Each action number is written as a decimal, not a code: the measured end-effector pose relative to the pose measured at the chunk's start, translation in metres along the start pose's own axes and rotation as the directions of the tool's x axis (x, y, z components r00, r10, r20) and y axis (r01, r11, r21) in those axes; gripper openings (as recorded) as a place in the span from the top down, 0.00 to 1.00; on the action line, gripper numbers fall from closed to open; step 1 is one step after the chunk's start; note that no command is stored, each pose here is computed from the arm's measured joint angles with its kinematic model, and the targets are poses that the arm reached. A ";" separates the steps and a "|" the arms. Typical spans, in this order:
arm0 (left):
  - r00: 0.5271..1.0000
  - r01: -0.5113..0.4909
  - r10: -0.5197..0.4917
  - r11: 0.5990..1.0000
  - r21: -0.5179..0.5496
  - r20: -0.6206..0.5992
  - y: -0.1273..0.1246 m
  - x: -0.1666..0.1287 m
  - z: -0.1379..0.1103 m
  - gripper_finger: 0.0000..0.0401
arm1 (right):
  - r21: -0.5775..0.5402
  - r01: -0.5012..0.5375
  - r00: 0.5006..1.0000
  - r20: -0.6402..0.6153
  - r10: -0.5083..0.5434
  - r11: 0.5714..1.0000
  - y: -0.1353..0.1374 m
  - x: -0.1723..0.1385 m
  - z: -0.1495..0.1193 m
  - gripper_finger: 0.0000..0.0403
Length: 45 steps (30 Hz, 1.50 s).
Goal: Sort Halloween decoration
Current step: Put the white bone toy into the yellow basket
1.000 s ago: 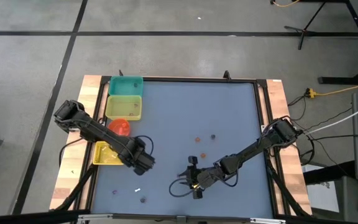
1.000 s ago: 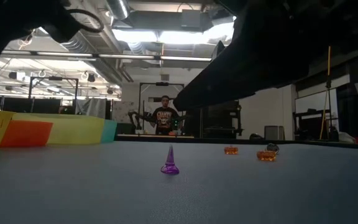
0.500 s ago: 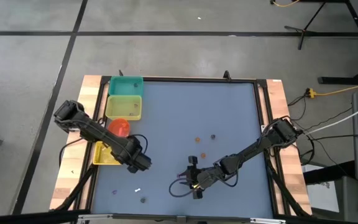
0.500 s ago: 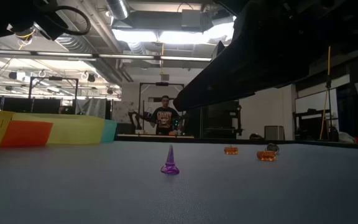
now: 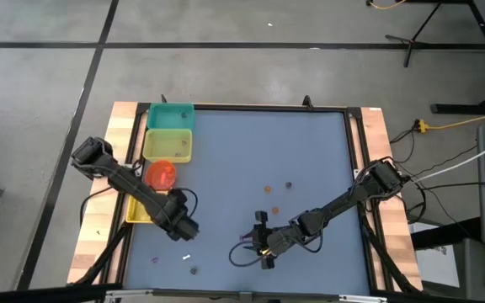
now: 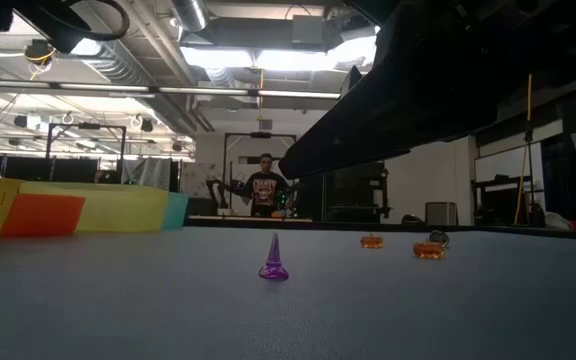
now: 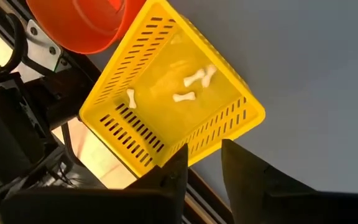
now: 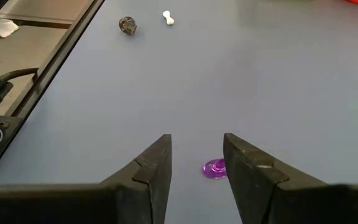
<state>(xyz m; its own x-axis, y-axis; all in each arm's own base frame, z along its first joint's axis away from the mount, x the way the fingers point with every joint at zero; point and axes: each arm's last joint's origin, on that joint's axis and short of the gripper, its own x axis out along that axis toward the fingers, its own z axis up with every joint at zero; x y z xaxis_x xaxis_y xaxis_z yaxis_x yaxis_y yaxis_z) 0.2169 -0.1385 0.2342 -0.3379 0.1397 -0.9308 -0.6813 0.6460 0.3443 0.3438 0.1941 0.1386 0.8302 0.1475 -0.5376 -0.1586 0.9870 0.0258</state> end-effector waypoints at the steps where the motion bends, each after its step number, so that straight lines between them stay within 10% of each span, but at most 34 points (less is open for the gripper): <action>1: 1.000 0.002 -0.002 1.000 0.004 0.002 0.000 0.000 -0.001 0.78 | 0.000 0.000 1.000 0.000 0.000 1.000 0.000 0.000 0.000 0.64; 16: 0.952 0.297 -0.301 0.952 0.066 0.056 -0.031 -0.004 -0.006 0.62 | 0.000 0.000 1.000 -0.001 0.000 1.000 0.000 0.000 0.000 0.64; 28: 0.783 0.570 -0.591 0.807 0.157 0.193 -0.062 -0.018 -0.015 0.62 | 0.000 0.000 1.000 -0.001 0.000 1.000 0.000 0.000 0.000 0.64; 45: 0.782 0.534 -0.594 0.794 0.290 0.187 -0.087 0.002 -0.056 0.62 | -0.001 0.000 1.000 -0.001 0.000 1.000 0.000 0.000 0.000 0.64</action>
<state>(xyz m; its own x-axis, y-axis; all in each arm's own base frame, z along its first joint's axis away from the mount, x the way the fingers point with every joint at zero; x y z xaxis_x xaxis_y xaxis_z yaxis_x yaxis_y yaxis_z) 0.2390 -0.2366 0.2089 0.2621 -0.1339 -0.9557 -0.5335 0.8051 -0.2591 0.3437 0.1942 0.1382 0.8297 0.1471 -0.5384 -0.1587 0.9870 0.0252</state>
